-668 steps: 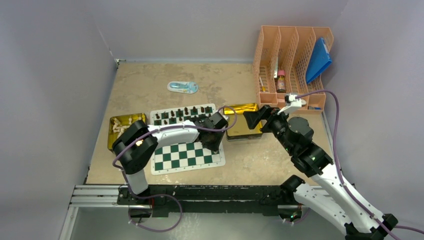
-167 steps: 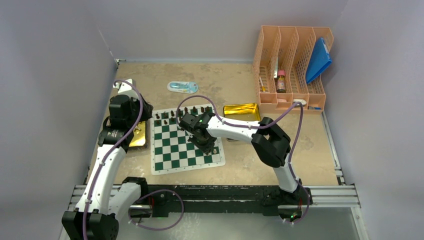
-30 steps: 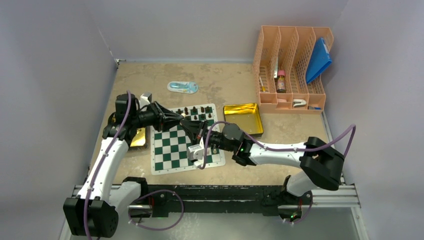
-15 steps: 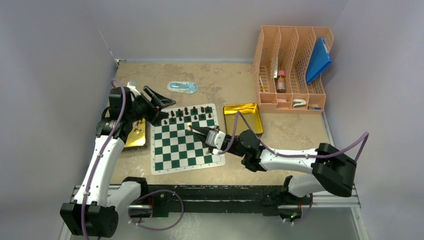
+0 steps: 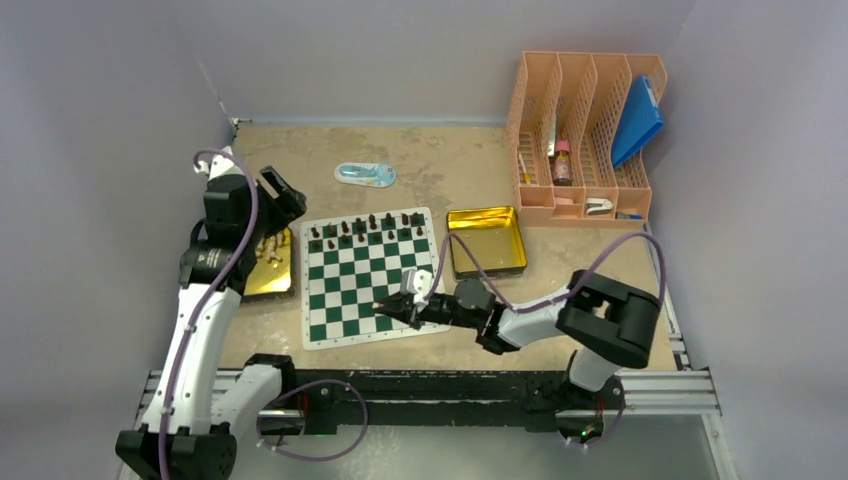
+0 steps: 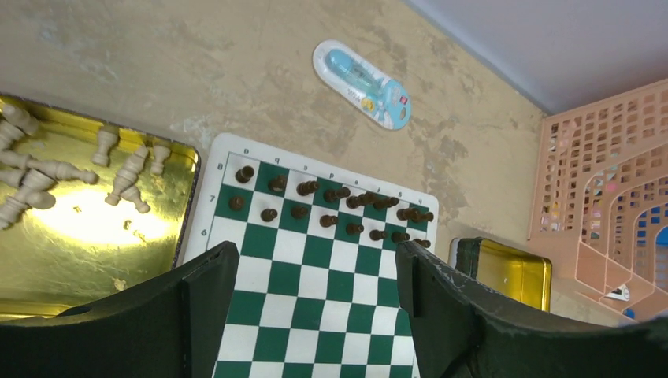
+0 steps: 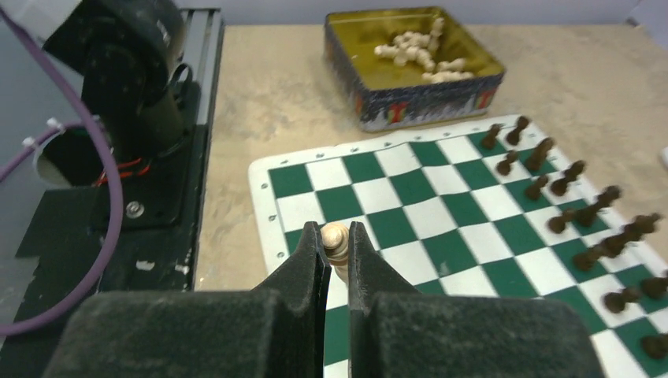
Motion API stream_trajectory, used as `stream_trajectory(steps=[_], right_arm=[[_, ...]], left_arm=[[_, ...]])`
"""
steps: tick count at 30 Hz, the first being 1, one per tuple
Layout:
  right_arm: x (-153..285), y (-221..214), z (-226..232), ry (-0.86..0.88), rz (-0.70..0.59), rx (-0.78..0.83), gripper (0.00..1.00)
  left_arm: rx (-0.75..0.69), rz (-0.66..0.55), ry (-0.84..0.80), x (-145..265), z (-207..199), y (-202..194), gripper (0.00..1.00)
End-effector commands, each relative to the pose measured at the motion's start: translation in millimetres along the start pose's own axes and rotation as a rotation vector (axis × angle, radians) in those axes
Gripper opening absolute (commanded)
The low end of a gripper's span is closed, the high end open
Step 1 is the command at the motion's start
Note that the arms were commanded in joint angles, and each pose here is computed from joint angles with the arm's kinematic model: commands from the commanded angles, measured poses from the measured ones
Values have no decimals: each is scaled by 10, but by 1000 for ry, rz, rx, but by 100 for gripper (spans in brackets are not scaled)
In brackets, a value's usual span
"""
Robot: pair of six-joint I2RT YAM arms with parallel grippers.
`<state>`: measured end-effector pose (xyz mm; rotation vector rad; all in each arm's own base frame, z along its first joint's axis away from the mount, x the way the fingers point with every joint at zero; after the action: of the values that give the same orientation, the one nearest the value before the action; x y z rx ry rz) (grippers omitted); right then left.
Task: Set up the chess pieces on the board
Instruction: Place the chess piece on the chessboard.
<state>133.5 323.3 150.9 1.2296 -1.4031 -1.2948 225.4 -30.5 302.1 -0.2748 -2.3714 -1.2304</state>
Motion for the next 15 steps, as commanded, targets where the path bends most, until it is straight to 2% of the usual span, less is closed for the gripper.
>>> stream_trajectory(steps=[1, 10, 15], right_arm=[[-119, 146, 82, 64, -146, 12, 0], [-256, -197, 144, 150, -107, 22, 0], [-312, -310, 164, 169, -86, -2, 0]], left_arm=[[-67, -122, -46, 322, -116, 285, 73], [-51, -144, -87, 615, -220, 425, 74], [-55, -147, -71, 599, -203, 424, 75]])
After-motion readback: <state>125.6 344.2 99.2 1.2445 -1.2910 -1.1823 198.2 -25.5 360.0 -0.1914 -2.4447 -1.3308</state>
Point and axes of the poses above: each gripper's point midway between its finger pads, its own x axis back along the fingers, its own z axis along the line the jaws close on, y = z × x, the point moved 9 cm from there along x, back along the fingers, and after that the axes turned 2 degrees about x, right-handed, at the moved point
